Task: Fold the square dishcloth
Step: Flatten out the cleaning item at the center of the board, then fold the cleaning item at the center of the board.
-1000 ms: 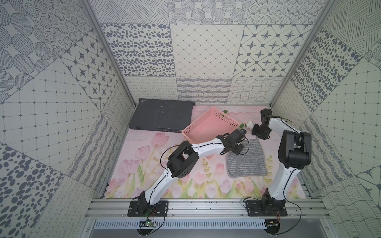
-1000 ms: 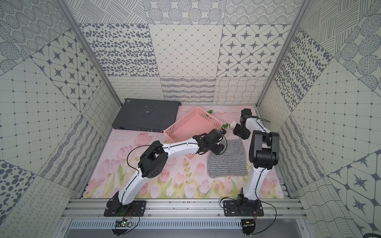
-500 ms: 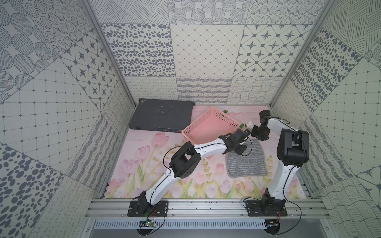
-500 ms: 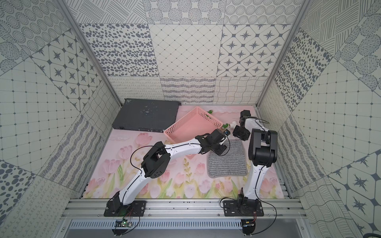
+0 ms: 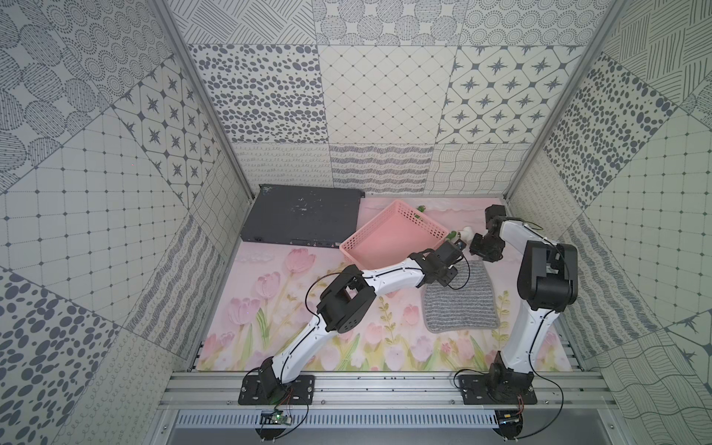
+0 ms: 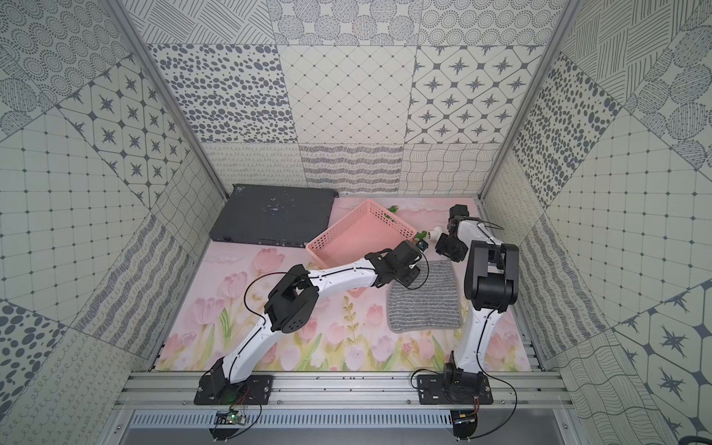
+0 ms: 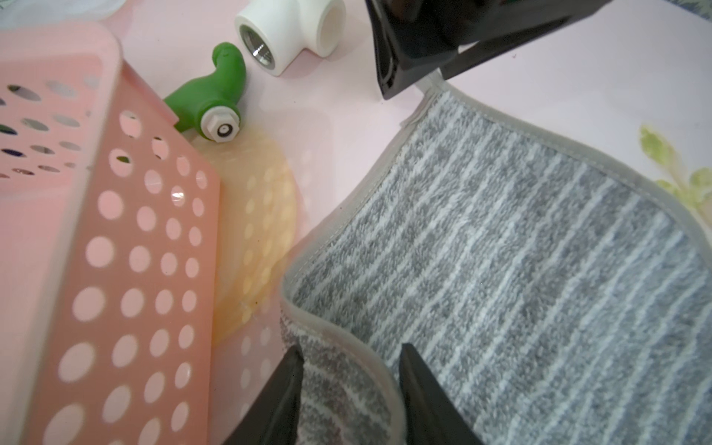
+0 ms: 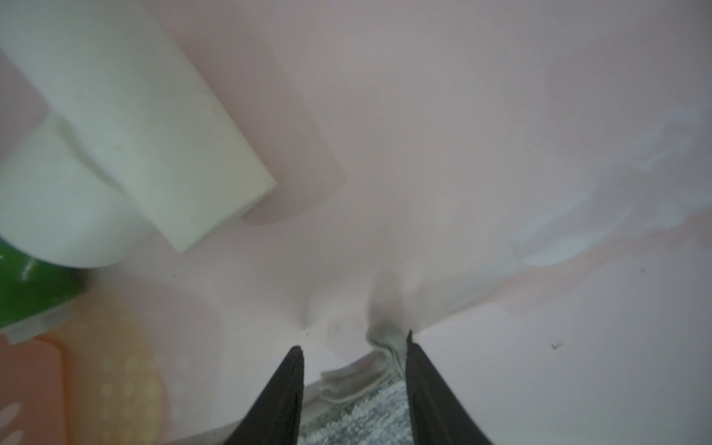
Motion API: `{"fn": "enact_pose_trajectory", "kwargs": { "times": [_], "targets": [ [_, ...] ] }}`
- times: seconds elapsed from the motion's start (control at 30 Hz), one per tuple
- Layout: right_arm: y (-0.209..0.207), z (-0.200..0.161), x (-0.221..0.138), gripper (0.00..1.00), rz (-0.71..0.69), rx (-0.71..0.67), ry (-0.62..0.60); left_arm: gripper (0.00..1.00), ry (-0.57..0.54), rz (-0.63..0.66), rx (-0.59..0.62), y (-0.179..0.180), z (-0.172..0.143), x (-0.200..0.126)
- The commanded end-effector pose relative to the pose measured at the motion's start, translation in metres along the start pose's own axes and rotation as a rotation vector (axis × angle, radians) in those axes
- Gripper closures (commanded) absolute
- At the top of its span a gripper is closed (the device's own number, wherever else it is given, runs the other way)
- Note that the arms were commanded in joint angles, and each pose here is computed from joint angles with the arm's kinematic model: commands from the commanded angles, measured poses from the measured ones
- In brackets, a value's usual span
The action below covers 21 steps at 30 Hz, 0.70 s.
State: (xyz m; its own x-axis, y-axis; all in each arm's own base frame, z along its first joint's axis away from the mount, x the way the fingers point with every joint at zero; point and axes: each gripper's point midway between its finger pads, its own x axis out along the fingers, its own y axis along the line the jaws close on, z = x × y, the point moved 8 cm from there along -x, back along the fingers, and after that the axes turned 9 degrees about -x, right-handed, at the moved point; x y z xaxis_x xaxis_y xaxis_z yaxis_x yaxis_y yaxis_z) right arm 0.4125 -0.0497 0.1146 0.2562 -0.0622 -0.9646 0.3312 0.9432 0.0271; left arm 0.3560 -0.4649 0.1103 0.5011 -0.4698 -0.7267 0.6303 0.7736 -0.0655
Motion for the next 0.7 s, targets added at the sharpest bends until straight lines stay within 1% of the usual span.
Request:
{"fn": "enact_pose_trajectory", "kwargs": {
  "times": [0.0, 0.1, 0.17, 0.27, 0.3, 0.67],
  "targets": [
    [0.002, 0.012, 0.001, 0.54, -0.013, -0.006, -0.033, 0.64, 0.013, 0.040, 0.009, 0.006, 0.001, -0.008],
    [0.003, 0.012, 0.005, 0.55, -0.015, -0.002, -0.023, 0.77, 0.012, 0.039, 0.011, 0.007, 0.001, -0.008],
    [0.003, 0.012, 0.007, 0.55, -0.016, -0.001, -0.019, 0.87, 0.012, 0.040, 0.011, 0.007, 0.002, -0.009],
    [0.003, 0.012, 0.009, 0.57, -0.018, -0.001, -0.016, 0.98, 0.009, 0.039, 0.006, 0.008, 0.003, -0.011],
    [0.002, 0.012, 0.010, 0.57, -0.021, -0.001, -0.014, 1.00, 0.008, 0.038, 0.005, 0.008, 0.004, -0.012],
    [-0.002, 0.009, 0.013, 0.57, -0.070, 0.006, 0.009, 1.00, -0.010, 0.038, -0.007, 0.010, 0.008, -0.021]
  ]
}}
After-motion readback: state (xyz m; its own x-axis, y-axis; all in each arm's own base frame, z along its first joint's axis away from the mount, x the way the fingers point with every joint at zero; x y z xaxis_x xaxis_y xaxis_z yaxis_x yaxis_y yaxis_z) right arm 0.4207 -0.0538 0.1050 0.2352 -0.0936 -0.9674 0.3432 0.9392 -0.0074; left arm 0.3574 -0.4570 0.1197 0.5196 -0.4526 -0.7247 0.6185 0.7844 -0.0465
